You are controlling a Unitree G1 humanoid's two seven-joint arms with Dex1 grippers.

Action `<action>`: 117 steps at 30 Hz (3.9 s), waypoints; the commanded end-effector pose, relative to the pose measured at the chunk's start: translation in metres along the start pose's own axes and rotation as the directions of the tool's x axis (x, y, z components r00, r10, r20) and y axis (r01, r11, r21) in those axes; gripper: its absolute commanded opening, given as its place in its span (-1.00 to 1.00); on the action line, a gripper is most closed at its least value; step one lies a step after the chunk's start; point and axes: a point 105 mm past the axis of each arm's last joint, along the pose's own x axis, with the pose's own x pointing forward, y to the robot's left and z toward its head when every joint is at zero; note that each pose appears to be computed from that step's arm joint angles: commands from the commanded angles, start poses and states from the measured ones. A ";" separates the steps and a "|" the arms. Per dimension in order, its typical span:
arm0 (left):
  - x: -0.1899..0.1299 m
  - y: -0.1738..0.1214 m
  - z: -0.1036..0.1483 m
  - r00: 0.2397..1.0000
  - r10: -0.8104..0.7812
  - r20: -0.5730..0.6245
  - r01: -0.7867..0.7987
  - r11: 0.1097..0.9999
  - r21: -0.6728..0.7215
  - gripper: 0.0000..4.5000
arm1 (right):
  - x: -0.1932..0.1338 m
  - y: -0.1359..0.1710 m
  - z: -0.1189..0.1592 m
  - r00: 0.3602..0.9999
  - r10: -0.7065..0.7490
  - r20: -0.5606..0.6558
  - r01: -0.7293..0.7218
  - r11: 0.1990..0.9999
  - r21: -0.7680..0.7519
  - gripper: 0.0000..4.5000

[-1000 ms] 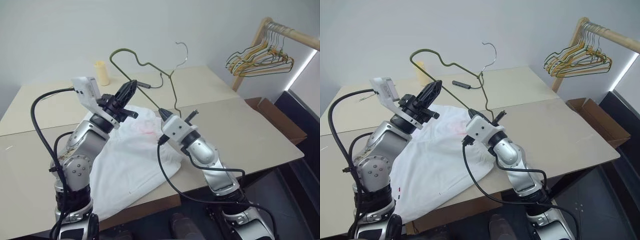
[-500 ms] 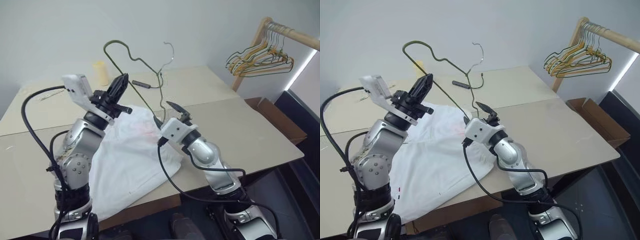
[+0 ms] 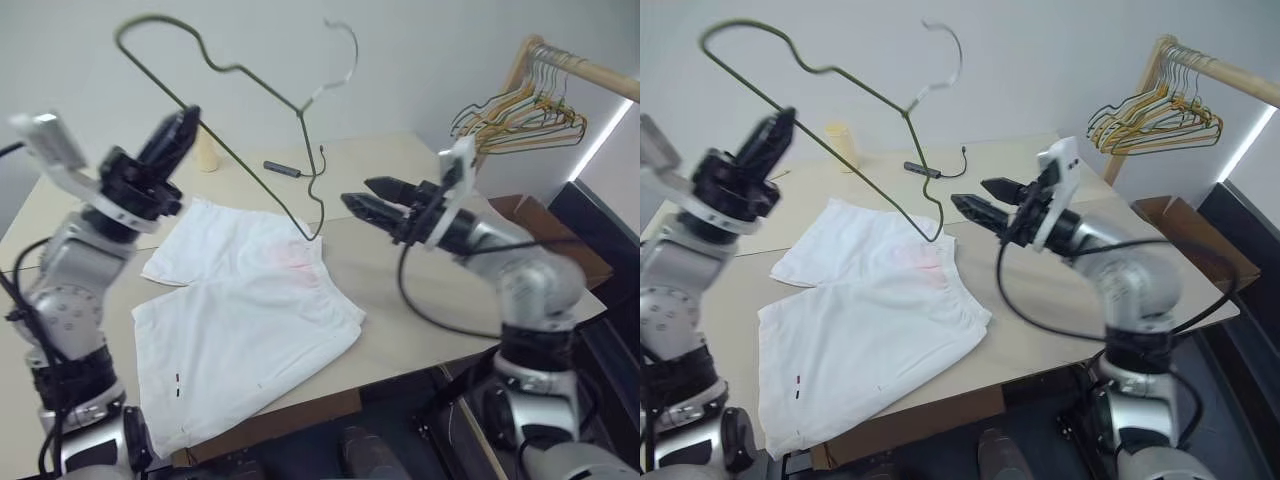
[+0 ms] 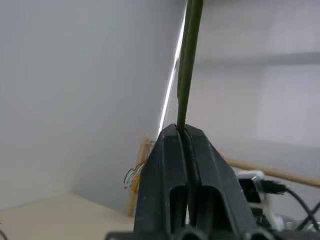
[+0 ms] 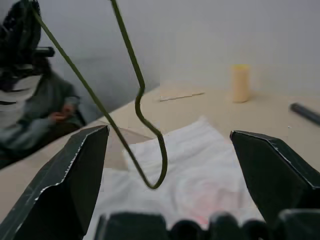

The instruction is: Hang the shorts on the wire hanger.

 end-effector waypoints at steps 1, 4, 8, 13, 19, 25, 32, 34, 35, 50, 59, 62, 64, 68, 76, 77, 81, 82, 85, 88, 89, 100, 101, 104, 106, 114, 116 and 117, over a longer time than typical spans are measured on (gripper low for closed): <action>-0.002 -0.014 0.018 0.990 -0.134 0.041 0.135 0.990 -0.035 -1.00 | -0.006 0.019 -0.022 0.966 0.228 -0.121 -0.222 0.973 0.059 0.99; -0.004 -0.019 0.018 0.981 -0.192 0.014 0.193 0.980 -0.046 -1.00 | -0.002 0.016 -0.038 0.935 0.255 -0.246 -0.262 0.965 0.008 0.99; -0.002 -0.022 0.013 0.973 -0.229 -0.019 0.228 0.972 -0.050 -1.00 | 0.019 0.008 -0.038 0.913 0.256 -0.318 -0.278 0.960 -0.026 0.99; -0.002 -0.024 0.010 0.970 -0.244 -0.021 0.243 0.969 -0.050 -1.00 | 0.033 0.000 -0.032 0.913 0.236 -0.332 -0.245 0.969 0.014 0.99; -0.003 -0.024 0.010 0.969 -0.249 -0.004 0.248 0.967 -0.054 -1.00 | 0.041 0.011 -0.024 0.911 0.295 -0.289 -0.311 0.950 -0.010 0.99; -0.003 -0.024 0.007 0.968 -0.251 -0.003 0.250 0.967 -0.051 -1.00 | 0.048 0.016 -0.023 0.911 0.298 -0.283 -0.322 0.946 -0.041 0.99; -0.005 -0.023 0.006 0.969 -0.246 0.004 0.246 0.968 -0.054 -1.00 | 0.055 0.017 -0.020 0.915 0.291 -0.280 -0.319 0.946 -0.060 0.99; -0.005 -0.023 0.005 0.970 -0.245 0.004 0.244 0.968 -0.053 -1.00 | 0.057 0.017 -0.019 0.917 0.290 -0.275 -0.316 0.947 -0.056 0.99; -0.005 -0.023 0.005 0.970 -0.243 0.005 0.243 0.968 -0.054 -1.00 | 0.057 0.017 -0.018 0.917 0.290 -0.274 -0.316 0.947 -0.055 0.99; -0.005 -0.021 -0.004 0.972 -0.234 0.002 0.233 0.970 -0.062 -1.00 | 0.062 0.017 -0.015 0.920 0.293 -0.260 -0.315 0.948 -0.050 -1.00; -0.008 0.007 -0.033 0.993 -0.052 -0.107 0.056 0.998 0.031 -0.53 | 0.059 0.016 -0.001 0.946 0.273 -0.174 -0.286 0.957 -0.051 -1.00; -0.020 0.011 -0.049 0.977 -0.016 -0.215 0.027 0.998 0.049 -0.11 | 0.053 0.017 0.008 0.958 0.255 -0.131 -0.261 0.965 -0.034 -1.00; -0.036 0.019 -0.061 0.948 0.037 -0.316 -0.016 0.997 0.071 0.20 | 0.046 0.019 0.011 0.962 0.244 -0.118 -0.248 0.968 -0.021 -1.00; -0.067 0.028 -0.078 0.855 0.126 -0.503 -0.032 0.981 0.191 0.78 | 0.018 0.020 0.002 0.966 0.201 -0.164 -0.192 0.979 0.071 -1.00; -0.086 0.014 -0.103 0.671 0.161 -0.724 0.102 0.947 0.305 0.98 | -0.047 0.019 -0.043 0.927 0.076 -0.367 0.037 0.955 0.293 -1.00; -0.088 0.008 -0.108 0.651 0.139 -0.746 0.140 0.944 0.298 0.98 | -0.055 0.016 -0.053 0.912 0.050 -0.408 0.093 0.942 0.323 -1.00; -0.093 -0.008 -0.116 0.610 0.073 -0.789 0.219 0.942 0.256 0.98 | -0.084 0.010 -0.080 0.849 -0.003 -0.528 0.245 0.888 0.389 -1.00; -0.094 -0.009 -0.117 0.605 0.069 -0.793 0.222 0.942 0.251 0.98 | -0.092 0.009 -0.089 0.814 -0.015 -0.581 0.293 0.874 0.387 -1.00; -0.095 -0.011 -0.120 0.602 0.072 -0.795 0.221 0.942 0.253 0.98 | -0.110 0.007 -0.100 0.781 0.012 -0.625 0.367 0.800 0.474 -1.00; -0.094 -0.012 -0.120 0.605 0.075 -0.793 0.216 0.943 0.254 0.98 | -0.117 0.008 -0.101 0.792 0.062 -0.607 0.368 0.745 0.556 -1.00; -0.094 -0.012 -0.121 0.606 0.074 -0.792 0.215 0.943 0.253 0.98 | -0.121 0.007 -0.101 0.795 0.076 -0.602 0.379 0.713 0.590 -1.00; -0.094 -0.011 -0.121 0.584 0.080 -0.808 0.227 0.939 0.257 0.98 | -0.132 -0.024 -0.117 0.794 0.073 -0.604 0.467 0.563 0.682 -1.00; -0.094 -0.010 -0.120 0.583 0.081 -0.808 0.229 0.938 0.259 0.98 | -0.130 -0.026 -0.118 0.794 0.073 -0.603 0.464 0.567 0.680 -1.00; -0.093 -0.006 -0.116 0.583 0.094 -0.807 0.224 0.936 0.271 0.98 | -0.122 -0.032 -0.120 0.806 0.076 -0.588 0.448 0.570 0.688 -1.00; -0.093 -0.005 -0.115 0.584 0.098 -0.806 0.223 0.935 0.275 0.98 | -0.118 -0.034 -0.121 0.814 0.079 -0.576 0.436 0.571 0.695 -1.00; -0.091 -0.002 -0.119 0.597 0.104 -0.796 0.201 0.940 0.274 0.98 | -0.109 -0.038 -0.127 0.817 0.112 -0.566 0.407 0.583 0.703 -1.00; -0.091 -0.003 -0.120 0.597 0.103 -0.795 0.202 0.940 0.273 0.98 | -0.109 -0.038 -0.129 0.816 0.115 -0.566 0.407 0.581 0.705 -1.00; -0.092 -0.003 -0.120 0.596 0.103 -0.796 0.202 0.940 0.273 0.98 | -0.109 -0.039 -0.130 0.816 0.117 -0.566 0.407 0.580 0.706 -1.00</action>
